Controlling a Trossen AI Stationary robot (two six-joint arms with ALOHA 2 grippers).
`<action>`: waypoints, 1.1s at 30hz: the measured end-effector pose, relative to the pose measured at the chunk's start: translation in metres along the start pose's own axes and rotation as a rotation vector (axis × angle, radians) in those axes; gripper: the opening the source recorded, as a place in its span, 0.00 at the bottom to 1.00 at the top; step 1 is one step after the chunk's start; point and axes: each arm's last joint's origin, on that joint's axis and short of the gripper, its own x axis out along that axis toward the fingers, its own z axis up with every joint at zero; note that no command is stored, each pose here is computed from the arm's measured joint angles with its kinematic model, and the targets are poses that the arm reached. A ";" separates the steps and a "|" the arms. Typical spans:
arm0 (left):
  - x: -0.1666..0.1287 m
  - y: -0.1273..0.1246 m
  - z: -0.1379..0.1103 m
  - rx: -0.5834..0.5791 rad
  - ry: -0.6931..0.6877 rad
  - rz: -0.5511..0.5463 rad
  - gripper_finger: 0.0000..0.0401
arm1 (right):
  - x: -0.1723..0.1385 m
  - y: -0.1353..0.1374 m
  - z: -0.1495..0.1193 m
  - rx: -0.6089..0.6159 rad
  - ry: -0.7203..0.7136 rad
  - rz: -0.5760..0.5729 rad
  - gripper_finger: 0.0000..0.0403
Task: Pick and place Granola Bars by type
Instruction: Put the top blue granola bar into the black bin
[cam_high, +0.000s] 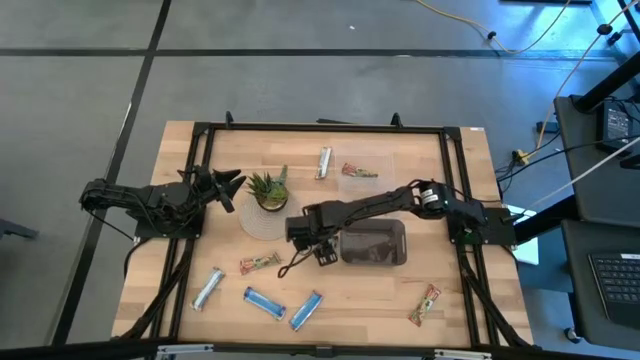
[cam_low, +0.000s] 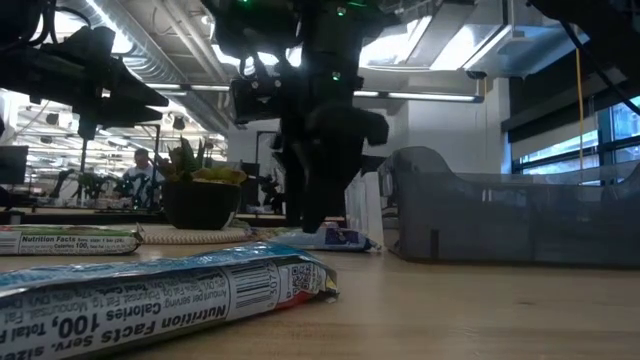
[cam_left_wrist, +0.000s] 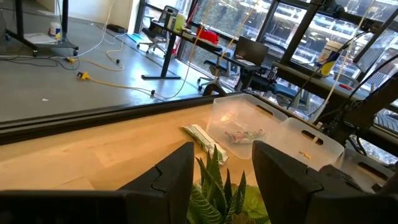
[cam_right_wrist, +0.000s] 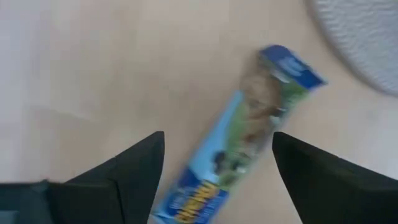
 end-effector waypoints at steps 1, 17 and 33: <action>0.000 0.000 0.000 0.000 0.000 0.000 0.39 | 0.000 -0.003 0.000 0.026 -0.005 0.016 0.74; 0.000 0.000 0.000 0.000 0.000 0.000 0.39 | 0.026 -0.025 -0.004 0.166 0.011 0.069 0.74; 0.000 0.000 0.000 0.000 0.000 0.000 0.39 | 0.031 -0.025 -0.005 0.163 0.024 0.069 0.35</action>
